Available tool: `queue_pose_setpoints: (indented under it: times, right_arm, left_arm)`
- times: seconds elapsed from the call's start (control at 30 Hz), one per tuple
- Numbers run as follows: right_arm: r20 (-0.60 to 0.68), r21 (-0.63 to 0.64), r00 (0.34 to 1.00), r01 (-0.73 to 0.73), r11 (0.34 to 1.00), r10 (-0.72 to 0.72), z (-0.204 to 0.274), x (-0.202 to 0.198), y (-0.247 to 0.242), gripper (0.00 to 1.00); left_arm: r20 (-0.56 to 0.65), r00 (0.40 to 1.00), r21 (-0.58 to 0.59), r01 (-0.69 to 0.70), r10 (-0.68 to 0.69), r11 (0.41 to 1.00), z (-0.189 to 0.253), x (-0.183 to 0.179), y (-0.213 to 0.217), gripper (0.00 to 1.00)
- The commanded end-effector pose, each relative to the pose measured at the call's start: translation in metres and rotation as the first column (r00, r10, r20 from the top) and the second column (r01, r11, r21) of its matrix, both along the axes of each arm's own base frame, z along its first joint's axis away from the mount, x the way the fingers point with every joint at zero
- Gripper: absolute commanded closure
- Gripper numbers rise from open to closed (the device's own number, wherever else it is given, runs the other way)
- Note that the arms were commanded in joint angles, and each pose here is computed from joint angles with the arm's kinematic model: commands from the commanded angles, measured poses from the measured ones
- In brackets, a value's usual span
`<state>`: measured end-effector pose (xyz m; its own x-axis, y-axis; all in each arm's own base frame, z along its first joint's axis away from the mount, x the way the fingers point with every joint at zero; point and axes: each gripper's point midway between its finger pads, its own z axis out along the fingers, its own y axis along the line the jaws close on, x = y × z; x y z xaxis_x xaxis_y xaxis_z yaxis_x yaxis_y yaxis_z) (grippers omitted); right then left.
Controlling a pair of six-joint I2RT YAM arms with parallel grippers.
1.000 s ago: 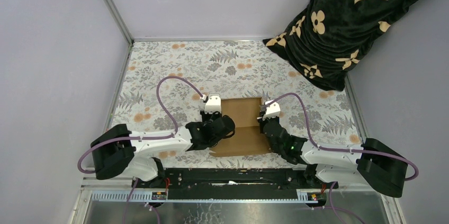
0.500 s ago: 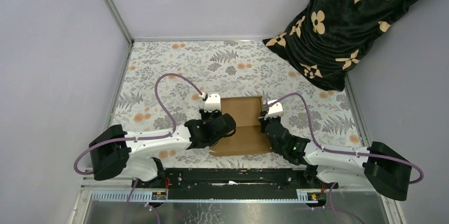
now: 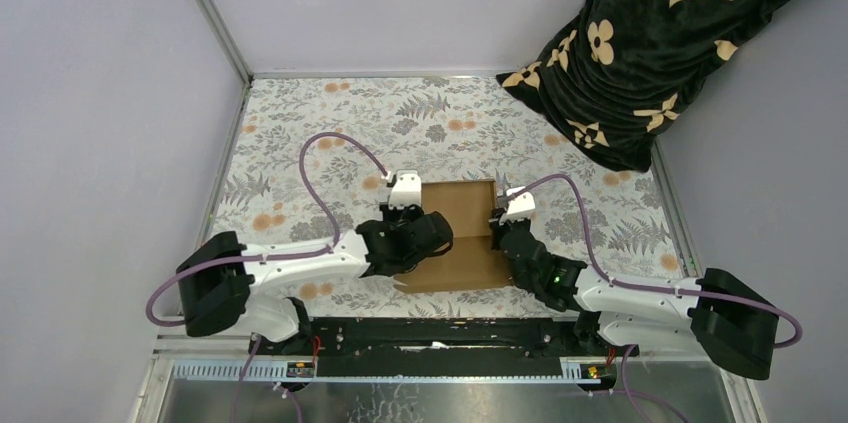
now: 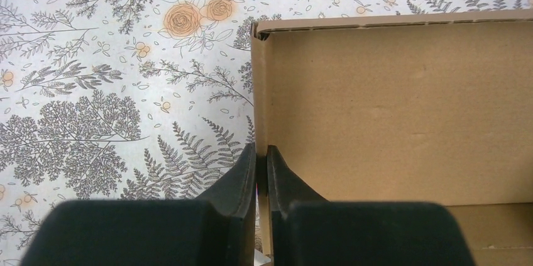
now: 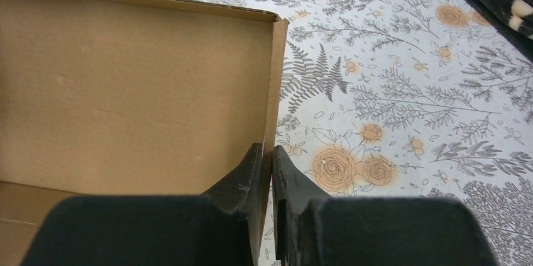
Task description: Fold the paper box
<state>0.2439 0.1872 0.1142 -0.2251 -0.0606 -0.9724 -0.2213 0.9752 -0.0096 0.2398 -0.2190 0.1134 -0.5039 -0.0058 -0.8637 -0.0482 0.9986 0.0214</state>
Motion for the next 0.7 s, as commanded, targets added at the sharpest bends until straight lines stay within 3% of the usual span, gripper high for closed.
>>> queue_pose_setpoints:
  times: [0.0,0.13,0.43,0.67]
  right_arm:
    - [0.018,-0.070,0.994,0.104,0.992,-0.103,0.008,0.009,-0.015,1.00]
    - [-0.033,-0.099,0.993,0.112,0.989,-0.116,0.002,0.014,-0.012,1.00]
    - [-0.278,-0.113,0.953,0.093,0.989,-0.121,-0.022,0.044,-0.014,1.00]
    - [-0.343,-0.129,0.934,0.056,0.990,-0.098,-0.028,0.050,-0.003,1.00]
  left_arm:
    - [0.020,0.998,0.181,-0.055,0.053,0.982,-0.003,0.008,0.024,1.00]
    - [-0.068,0.997,0.178,-0.029,0.042,0.984,-0.020,0.020,0.013,1.00]
    - [-0.216,0.976,0.172,0.014,0.024,0.985,-0.045,0.057,-0.004,1.00]
    - [-0.240,0.971,0.154,0.023,0.014,0.988,-0.054,0.067,-0.011,1.00]
